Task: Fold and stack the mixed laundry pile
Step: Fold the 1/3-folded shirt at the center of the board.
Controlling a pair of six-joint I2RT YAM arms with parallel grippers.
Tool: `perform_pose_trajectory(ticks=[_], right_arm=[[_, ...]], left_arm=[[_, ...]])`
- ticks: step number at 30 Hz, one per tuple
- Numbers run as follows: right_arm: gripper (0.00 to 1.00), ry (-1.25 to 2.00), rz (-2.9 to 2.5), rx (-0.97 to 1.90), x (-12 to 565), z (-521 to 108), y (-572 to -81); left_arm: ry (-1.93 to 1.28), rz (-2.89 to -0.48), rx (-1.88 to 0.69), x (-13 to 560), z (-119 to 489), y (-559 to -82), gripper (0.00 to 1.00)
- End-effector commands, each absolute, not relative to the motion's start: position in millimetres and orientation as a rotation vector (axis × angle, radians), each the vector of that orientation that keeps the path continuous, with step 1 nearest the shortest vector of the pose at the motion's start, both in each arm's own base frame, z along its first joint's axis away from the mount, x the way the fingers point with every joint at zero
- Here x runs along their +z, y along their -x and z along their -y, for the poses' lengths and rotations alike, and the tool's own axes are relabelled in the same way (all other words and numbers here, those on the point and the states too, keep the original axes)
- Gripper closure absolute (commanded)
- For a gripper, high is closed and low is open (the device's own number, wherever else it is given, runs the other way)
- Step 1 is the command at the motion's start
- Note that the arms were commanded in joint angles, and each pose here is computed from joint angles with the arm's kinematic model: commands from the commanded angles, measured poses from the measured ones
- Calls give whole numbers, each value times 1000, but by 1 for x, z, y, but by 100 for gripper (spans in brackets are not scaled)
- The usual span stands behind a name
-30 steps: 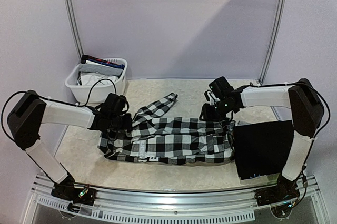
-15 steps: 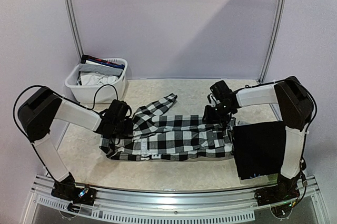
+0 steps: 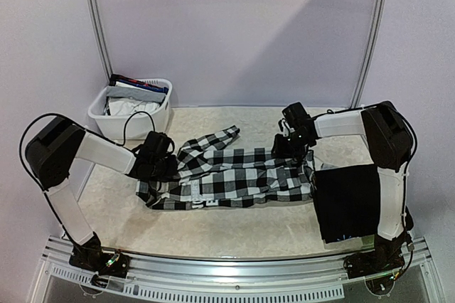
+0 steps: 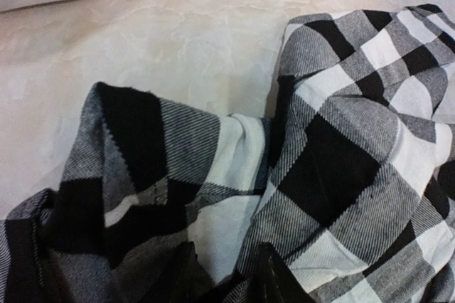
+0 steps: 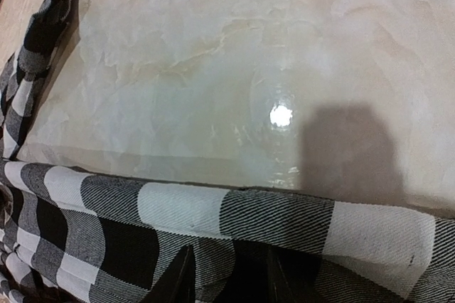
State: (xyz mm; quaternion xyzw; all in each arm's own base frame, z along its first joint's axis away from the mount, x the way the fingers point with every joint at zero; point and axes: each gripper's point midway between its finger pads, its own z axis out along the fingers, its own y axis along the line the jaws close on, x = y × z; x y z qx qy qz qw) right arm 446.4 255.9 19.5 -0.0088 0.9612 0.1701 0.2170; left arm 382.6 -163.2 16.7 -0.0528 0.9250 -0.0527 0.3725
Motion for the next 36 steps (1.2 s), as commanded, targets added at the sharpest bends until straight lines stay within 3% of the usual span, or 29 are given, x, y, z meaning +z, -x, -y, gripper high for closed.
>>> perform_pose_trajectory(ticks=[1, 7, 14, 21, 36], right_arm=[[65, 28, -2786, 378, -3, -235, -407], [64, 84, -2719, 413, 28, -248, -401], [64, 122, -2628, 459, 67, -258, -413], [63, 120, -2583, 455, 86, -246, -392], [54, 85, -2527, 465, 106, -222, -352]], left_arm=[[66, -2366, -131, 37, 163, -368, 67], [-150, -2235, -121, 93, 202, -367, 53], [-294, -2143, -143, 138, 243, -408, 36], [-464, -2199, -238, 132, 280, -450, 35], [-617, -2470, -239, 63, 292, -534, 37]])
